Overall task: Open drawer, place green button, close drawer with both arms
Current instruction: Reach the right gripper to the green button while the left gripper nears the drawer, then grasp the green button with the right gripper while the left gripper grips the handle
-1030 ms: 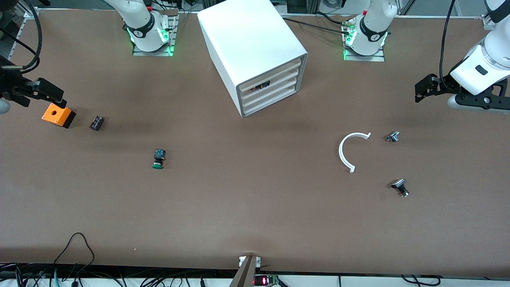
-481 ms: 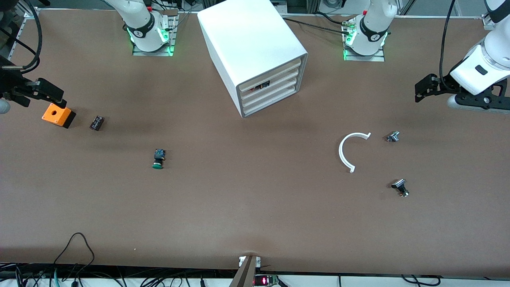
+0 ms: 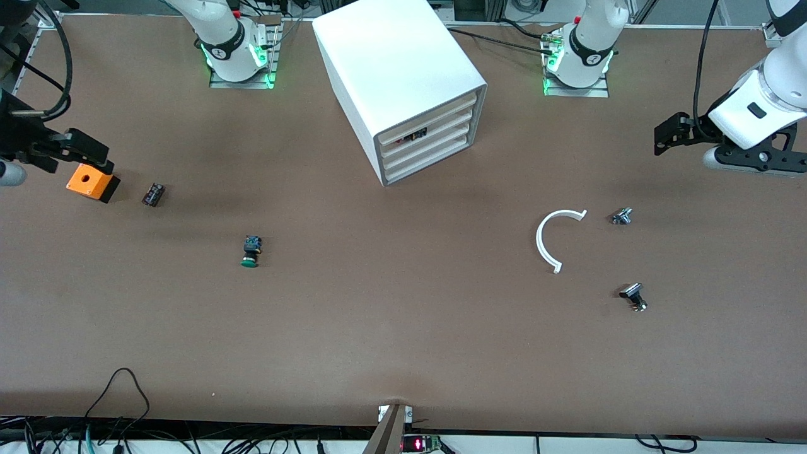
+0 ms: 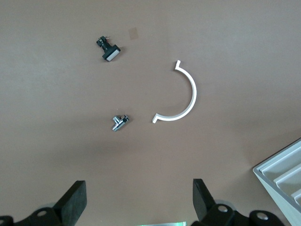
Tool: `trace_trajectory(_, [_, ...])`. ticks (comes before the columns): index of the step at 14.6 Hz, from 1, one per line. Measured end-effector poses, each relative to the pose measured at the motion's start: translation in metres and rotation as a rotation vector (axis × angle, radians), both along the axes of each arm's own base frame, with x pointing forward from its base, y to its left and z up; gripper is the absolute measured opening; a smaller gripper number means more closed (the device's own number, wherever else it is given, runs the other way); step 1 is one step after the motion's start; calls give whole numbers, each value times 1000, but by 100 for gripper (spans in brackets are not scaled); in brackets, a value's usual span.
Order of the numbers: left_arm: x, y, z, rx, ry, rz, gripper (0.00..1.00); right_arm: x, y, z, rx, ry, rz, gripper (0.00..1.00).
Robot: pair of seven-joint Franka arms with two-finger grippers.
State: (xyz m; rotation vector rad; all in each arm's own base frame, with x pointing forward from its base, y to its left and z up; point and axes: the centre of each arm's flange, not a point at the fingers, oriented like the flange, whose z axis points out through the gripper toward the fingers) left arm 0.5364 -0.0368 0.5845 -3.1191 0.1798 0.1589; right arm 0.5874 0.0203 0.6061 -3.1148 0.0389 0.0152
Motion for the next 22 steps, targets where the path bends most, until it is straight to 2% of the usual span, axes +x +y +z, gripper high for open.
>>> trace_trajectory(4, [-13, -21, -2, -62, 102, -25, 100, 14, 28, -37, -2, 57, 45, 100])
trace_trajectory(7, [-23, -49, -11, -120, 192, -74, 100, 28, 44, -91, -5, 147, 66, 100])
trace_trajectory(8, [-24, -58, -17, -146, 216, -102, 100, 34, 48, -112, -6, 175, 71, 100])
trace_trajectory(10, [-16, -75, -43, -214, 276, -165, 100, 44, 62, -150, -8, 197, 88, 100])
trace_trajectory(12, [-1, -88, -87, -317, 351, -207, 100, 50, 80, -185, -11, 183, 112, 100])
trace_trajectory(15, [25, -105, -156, -484, 406, -208, 99, 46, 90, -241, -9, 126, 129, 100])
trace_trajectory(18, [37, -121, -219, -666, 394, -198, 99, 35, 84, -289, -8, 67, 137, 100])
trace_trajectory(22, [23, -156, -279, -813, 342, -209, 99, 23, 88, -341, -5, 22, 149, 100])
